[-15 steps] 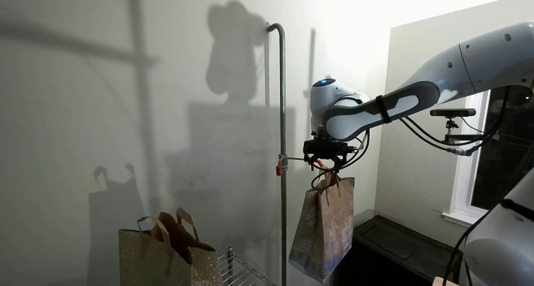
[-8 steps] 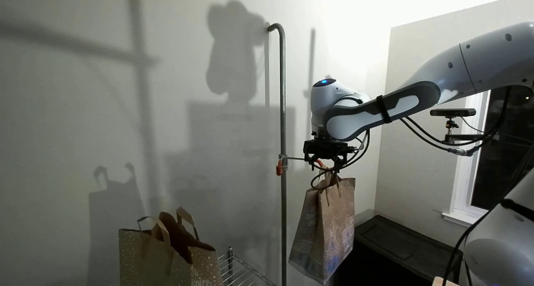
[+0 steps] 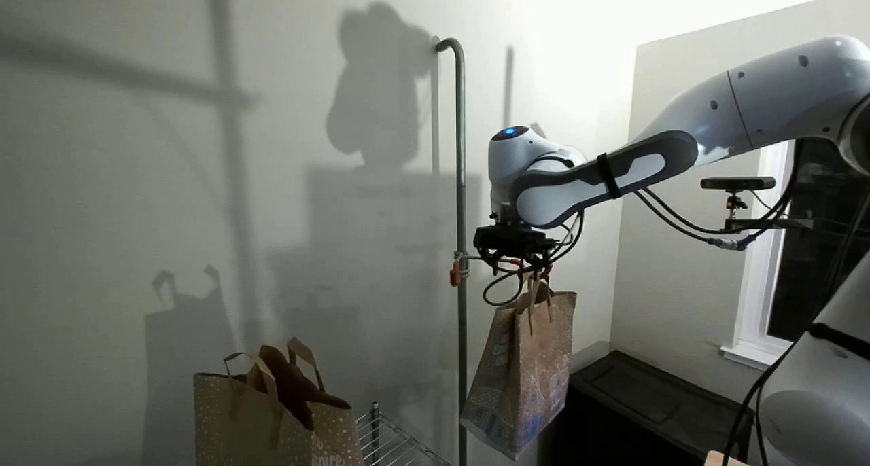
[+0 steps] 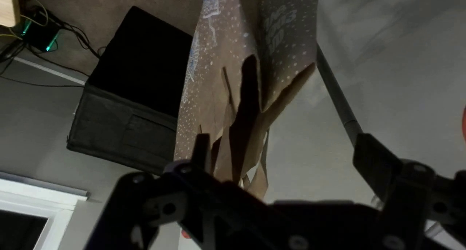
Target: Put the right bag on the top of the rack
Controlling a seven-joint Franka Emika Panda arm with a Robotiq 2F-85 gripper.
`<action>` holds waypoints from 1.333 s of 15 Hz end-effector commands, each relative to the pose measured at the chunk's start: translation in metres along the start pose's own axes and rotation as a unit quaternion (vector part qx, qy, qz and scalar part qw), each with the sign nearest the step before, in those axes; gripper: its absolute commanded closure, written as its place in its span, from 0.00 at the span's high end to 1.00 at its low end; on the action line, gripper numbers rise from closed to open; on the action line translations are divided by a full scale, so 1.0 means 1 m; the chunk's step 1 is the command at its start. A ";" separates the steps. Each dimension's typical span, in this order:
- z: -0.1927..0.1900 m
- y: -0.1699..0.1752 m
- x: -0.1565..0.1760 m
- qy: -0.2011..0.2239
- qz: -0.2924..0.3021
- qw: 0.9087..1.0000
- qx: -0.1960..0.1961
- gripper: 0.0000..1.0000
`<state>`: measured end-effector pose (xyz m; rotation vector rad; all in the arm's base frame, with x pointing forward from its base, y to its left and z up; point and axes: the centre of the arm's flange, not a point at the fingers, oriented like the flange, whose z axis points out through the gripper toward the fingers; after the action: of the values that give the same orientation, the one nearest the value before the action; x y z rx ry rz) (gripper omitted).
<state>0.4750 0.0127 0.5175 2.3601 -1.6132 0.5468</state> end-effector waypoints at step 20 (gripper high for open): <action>0.107 -0.019 0.039 0.035 0.126 0.985 -0.115 1.00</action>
<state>0.5420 -0.0460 0.4466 1.9711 -1.8172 0.3591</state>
